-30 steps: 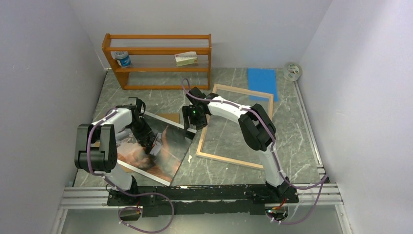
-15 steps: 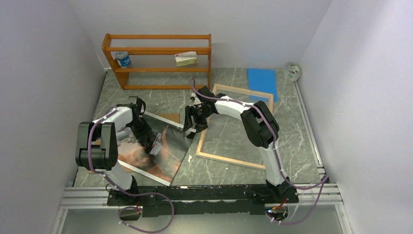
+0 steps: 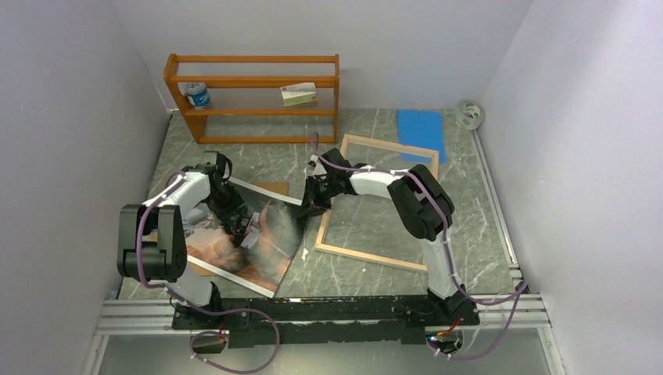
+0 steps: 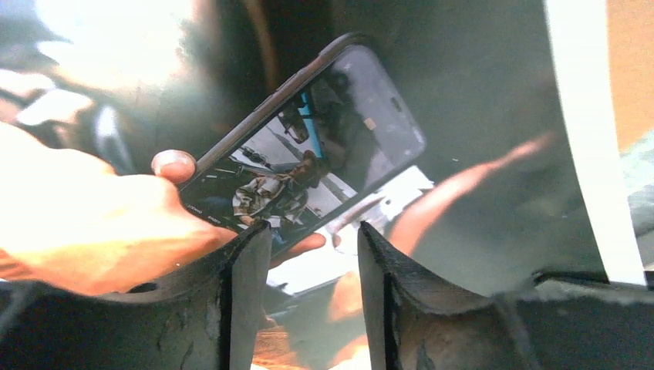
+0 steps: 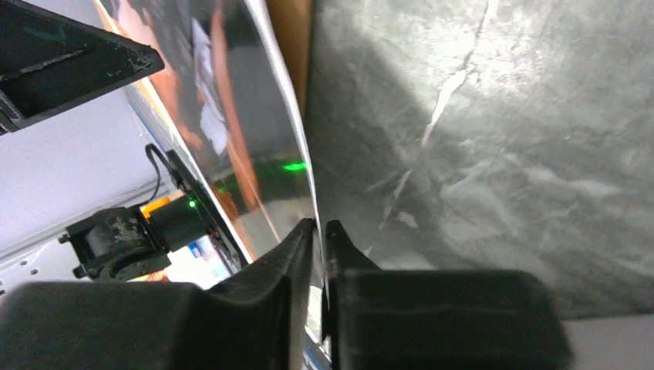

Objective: Put the photo into the frame
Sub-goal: Turn over the photo at the center of the board.

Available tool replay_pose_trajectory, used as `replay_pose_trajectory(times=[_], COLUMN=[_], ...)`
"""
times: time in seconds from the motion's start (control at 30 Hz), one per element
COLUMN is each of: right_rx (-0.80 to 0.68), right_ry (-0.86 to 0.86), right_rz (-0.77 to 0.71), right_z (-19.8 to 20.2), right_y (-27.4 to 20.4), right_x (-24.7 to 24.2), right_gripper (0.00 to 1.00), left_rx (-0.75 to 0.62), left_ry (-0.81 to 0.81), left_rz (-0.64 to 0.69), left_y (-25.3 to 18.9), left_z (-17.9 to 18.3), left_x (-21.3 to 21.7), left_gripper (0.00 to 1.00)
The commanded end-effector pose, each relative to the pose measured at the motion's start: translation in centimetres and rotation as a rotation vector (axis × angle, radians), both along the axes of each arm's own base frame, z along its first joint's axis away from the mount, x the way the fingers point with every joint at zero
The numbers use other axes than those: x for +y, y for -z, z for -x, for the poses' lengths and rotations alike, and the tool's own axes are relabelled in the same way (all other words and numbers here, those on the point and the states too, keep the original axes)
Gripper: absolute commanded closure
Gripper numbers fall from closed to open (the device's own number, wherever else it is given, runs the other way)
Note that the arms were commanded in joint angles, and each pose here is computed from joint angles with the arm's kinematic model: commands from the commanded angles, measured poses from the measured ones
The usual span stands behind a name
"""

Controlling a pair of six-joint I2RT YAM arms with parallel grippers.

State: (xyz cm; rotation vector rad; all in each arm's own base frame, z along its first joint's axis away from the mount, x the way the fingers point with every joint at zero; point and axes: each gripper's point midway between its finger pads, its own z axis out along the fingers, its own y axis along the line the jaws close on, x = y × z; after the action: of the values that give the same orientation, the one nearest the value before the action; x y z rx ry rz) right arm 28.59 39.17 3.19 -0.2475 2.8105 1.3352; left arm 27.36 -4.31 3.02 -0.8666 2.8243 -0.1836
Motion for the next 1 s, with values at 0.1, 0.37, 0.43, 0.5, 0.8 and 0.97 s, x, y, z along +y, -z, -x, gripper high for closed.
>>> replay_pose_trajectory(times=[0.1, 0.37, 0.43, 0.5, 0.8, 0.97], right_rx=[-0.356, -0.614, -0.662, -0.707, -0.849, -0.927], right_ry=[-0.01, -0.189, -0.217, -0.242, -0.338, -0.361], right_rz=[-0.093, -0.055, -0.038, -0.026, 0.026, 0.052], right_z=[-2.5, -0.2, 0.6, 1.3, 3.5, 4.1], right_y=[-9.1, -13.3, -14.0, -14.6, -15.8, -16.6], right_x=[1.5, 2.1, 2.5, 2.9, 4.2, 4.4], right_gripper=[1.0, 1.0, 1.0, 1.0, 1.0, 1.0], left_rx=[-0.255, -0.311, -0.312, -0.321, -0.316, -0.25], left_ry=[-0.046, -0.105, -0.117, -0.133, -0.134, -0.149], left_rz=[-0.027, -0.013, 0.009, 0.033, 0.15, 0.176], left_y=[-9.3, -15.3, -15.7, -15.8, -15.0, -12.7], left_z=[-4.5, -5.9, -5.9, -5.9, -6.5, -6.4], left_x=[0.7, 2.9, 2.8, 2.7, 1.7, 1.7], left_gripper=[0.23, 0.06, 0.06, 0.06, 0.06, 0.06])
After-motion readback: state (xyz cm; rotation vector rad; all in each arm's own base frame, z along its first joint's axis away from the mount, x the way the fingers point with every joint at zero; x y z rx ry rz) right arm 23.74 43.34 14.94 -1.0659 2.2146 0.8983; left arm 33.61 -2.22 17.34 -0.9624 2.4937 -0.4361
